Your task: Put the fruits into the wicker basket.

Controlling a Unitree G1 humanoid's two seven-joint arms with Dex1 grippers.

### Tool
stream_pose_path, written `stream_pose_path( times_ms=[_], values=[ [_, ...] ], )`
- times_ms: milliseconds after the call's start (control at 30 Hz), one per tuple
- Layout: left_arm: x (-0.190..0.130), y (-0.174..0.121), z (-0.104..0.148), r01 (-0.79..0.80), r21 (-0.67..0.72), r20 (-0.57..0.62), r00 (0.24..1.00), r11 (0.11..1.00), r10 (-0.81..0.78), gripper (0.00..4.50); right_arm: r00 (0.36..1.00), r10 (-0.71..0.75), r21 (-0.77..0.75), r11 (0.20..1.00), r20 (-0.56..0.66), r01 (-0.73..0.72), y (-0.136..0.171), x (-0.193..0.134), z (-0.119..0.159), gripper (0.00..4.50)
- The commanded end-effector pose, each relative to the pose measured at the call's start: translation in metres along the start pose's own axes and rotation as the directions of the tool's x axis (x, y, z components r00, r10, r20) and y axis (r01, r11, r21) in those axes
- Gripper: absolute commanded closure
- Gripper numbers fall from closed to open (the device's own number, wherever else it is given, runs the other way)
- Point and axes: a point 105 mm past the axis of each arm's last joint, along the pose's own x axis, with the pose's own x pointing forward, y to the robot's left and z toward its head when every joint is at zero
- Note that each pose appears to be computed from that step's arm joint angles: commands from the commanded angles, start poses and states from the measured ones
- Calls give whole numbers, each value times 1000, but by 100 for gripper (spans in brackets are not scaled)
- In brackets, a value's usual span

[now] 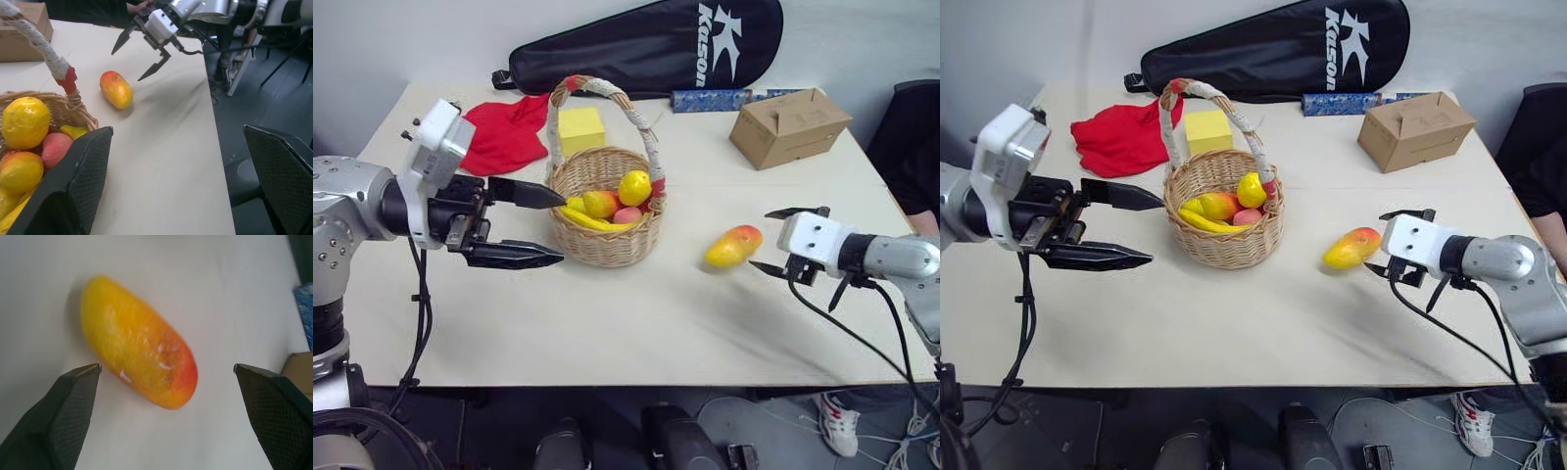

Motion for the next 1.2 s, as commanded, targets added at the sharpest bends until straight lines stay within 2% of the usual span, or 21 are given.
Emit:
stream_pose_path(
  times_ms=[33,300,400,467,533,600,700,833,933,1000,1100,1200],
  values=[
    [2,-2,9,-3,65,-2,1000,998,3,3,999,46,-124,991,-23,-48,1,13,-9,0],
    [4,-4,11,-14,97,-5,1000,995,14,3,995,70,-79,995,70,-64,0,42,-3,0],
    [3,-3,9,-20,96,-7,1000,995,21,0,990,100,-54,994,98,-95,6,45,-1,63],
    [2,-3,8,-23,95,-7,1000,995,24,0,989,100,-47,994,110,-96,7,45,-1,128],
    [1,-2,8,-30,94,-5,1000,995,30,0,987,101,-39,995,123,-97,8,45,0,170],
    [0,0,7,-41,90,0,999,995,41,0,985,107,-42,994,134,-103,10,40,1,188],
    [-3,1,5,-57,81,3,998,995,57,0,982,109,-33,994,152,-105,12,32,3,188],
    [-18,0,-3,-110,44,-7,994,993,110,0,922,151,148,965,355,-215,15,-6,44,188],
    [-41,-2,-5,-177,16,-25,984,984,178,0,806,230,191,902,545,-387,20,-38,106,188],
    [-51,0,-2,-227,17,-21,974,974,227,0,730,210,217,870,651,-444,16,-40,146,188],
    [-61,5,5,-285,27,-5,958,958,285,0,658,153,245,848,737,-470,3,-29,191,188],
    [-67,5,8,-319,33,0,948,947,319,0,609,110,266,829,785,-492,-7,-19,222,188]
  ],
)
